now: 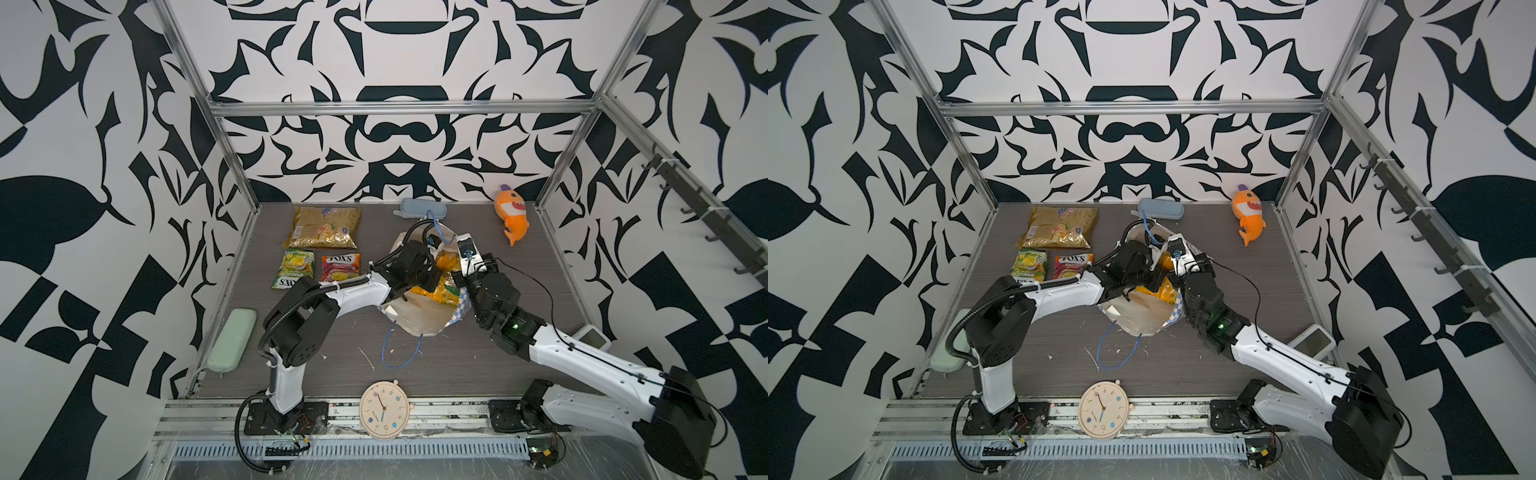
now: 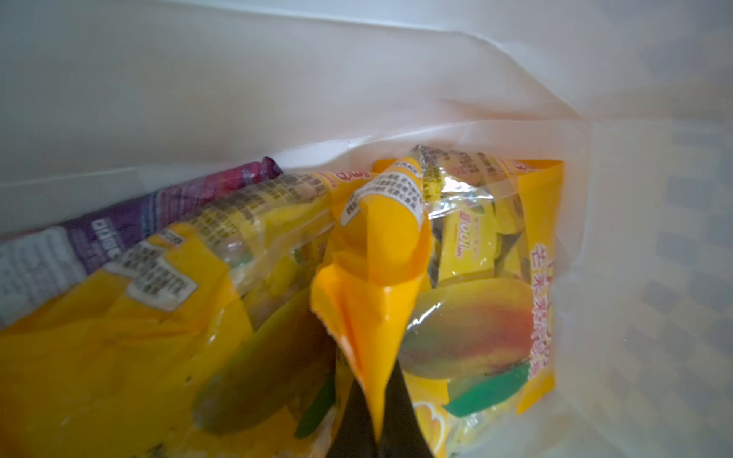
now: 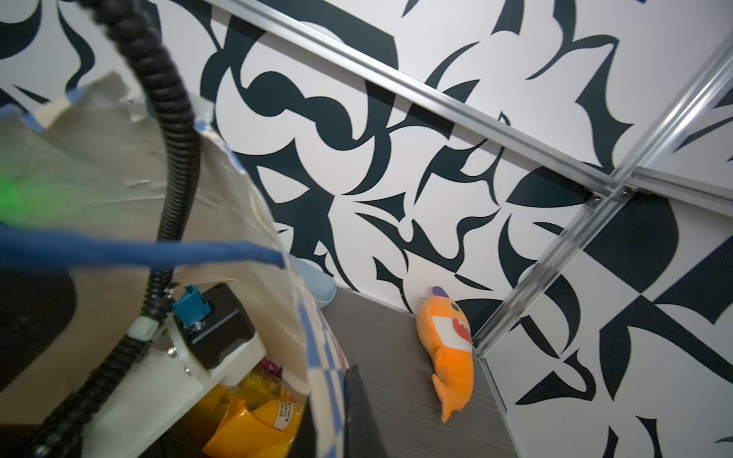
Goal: Take the snacks out of the paper bag
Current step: Pick up the snack from the paper bag.
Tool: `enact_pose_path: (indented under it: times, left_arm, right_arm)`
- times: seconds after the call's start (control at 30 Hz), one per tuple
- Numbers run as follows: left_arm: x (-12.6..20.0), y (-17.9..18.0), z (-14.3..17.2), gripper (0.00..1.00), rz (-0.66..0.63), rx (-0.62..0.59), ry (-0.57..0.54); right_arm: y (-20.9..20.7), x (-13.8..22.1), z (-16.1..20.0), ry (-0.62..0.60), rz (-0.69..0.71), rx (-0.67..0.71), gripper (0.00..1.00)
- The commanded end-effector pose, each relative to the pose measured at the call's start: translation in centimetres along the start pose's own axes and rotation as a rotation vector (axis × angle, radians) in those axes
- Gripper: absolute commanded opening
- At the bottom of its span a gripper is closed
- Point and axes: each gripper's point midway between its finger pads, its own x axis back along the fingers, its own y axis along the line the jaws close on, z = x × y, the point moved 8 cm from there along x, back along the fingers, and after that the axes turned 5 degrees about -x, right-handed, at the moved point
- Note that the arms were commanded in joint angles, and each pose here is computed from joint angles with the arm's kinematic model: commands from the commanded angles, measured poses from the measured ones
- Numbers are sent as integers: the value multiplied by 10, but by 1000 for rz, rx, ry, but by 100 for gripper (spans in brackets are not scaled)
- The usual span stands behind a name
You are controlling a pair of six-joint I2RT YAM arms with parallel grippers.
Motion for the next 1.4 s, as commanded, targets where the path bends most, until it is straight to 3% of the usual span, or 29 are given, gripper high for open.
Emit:
enact_pose_path:
  times: [0.0, 0.23, 0.5, 0.97, 1.37]
  left_arm:
    - [-1, 18, -35, 0, -35, -55, -150]
    - [26, 14, -51, 0, -46, -81, -191]
    - [73, 6, -50, 0, -37, -59, -213]
    - [146, -2, -56, 0, -105, -66, -217]
    - [169, -5, -63, 0, -124, -85, -230]
  right_arm:
    - [-31, 3, -49, -232, 95, -150, 0]
    - [-31, 7, -44, -216, 56, -133, 0]
    - [-29, 8, -24, -161, 55, -114, 0]
    - [-27, 8, -23, -152, 48, -101, 0]
    - [-23, 6, -24, -147, 30, -92, 0]
